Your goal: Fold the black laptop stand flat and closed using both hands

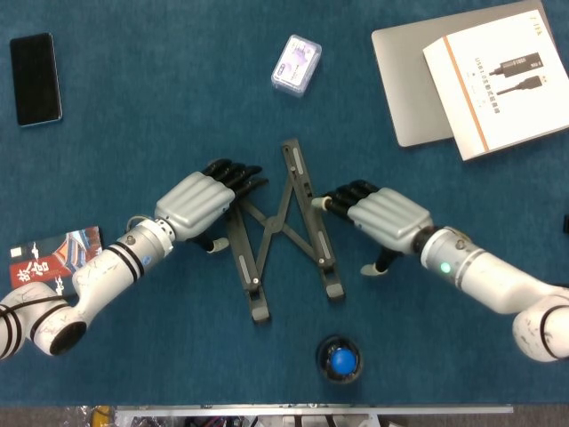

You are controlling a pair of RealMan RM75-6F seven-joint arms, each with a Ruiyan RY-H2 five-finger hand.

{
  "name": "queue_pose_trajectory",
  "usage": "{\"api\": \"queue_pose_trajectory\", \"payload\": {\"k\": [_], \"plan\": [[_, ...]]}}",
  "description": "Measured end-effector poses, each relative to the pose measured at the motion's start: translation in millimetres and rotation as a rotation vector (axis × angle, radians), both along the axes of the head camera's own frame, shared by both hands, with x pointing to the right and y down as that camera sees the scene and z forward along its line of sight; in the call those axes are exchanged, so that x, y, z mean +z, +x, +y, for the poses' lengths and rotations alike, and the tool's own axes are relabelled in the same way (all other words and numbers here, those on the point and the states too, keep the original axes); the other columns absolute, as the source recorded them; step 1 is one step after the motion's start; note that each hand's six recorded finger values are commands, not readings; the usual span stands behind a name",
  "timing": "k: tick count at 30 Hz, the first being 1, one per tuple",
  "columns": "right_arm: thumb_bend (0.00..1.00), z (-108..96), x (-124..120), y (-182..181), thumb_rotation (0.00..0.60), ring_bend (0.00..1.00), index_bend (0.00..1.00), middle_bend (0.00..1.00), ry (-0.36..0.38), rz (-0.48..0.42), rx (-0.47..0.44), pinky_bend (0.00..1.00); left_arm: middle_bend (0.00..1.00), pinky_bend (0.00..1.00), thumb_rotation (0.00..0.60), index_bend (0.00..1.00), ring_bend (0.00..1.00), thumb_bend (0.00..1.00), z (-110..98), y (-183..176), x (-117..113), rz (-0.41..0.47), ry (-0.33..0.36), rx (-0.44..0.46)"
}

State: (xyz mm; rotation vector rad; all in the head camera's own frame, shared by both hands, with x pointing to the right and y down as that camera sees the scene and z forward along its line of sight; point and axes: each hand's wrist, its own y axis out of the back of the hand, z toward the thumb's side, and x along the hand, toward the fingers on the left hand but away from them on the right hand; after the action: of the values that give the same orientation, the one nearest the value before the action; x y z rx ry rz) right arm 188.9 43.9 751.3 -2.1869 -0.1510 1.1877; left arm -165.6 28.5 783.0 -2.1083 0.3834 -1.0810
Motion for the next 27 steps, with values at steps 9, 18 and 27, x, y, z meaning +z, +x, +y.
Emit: {"api": "queue_pose_trajectory", "payload": {"k": [9,18,27], "plan": [[0.12,-0.4,1.8,2.4,0.6,0.0,0.0,0.06,-0.009,-0.002,0.033,0.03,0.0,0.0,0.6,0.0,0.0,0.25,-1.2,0.8,-1.8,0.001,0.001,0.001],[0.12,-2.8,-1.5,14.1,0.6,0.0,0.0,0.06,-0.028,0.017,0.073,0.03,0.0,0.0,0.6,0.0,0.0,0.25,-2.4,-1.2,-2.9,-0.004,0.003,-0.002],[0.12,2.4,8.5,8.6,0.6,0.0,0.0,0.07,-0.083,0.019,0.09,0.03,0.0,0.0,0.6,0.0,0.0,0.25,-1.7,-2.6,-2.0,-0.01,-0.001,-0.004]]}}
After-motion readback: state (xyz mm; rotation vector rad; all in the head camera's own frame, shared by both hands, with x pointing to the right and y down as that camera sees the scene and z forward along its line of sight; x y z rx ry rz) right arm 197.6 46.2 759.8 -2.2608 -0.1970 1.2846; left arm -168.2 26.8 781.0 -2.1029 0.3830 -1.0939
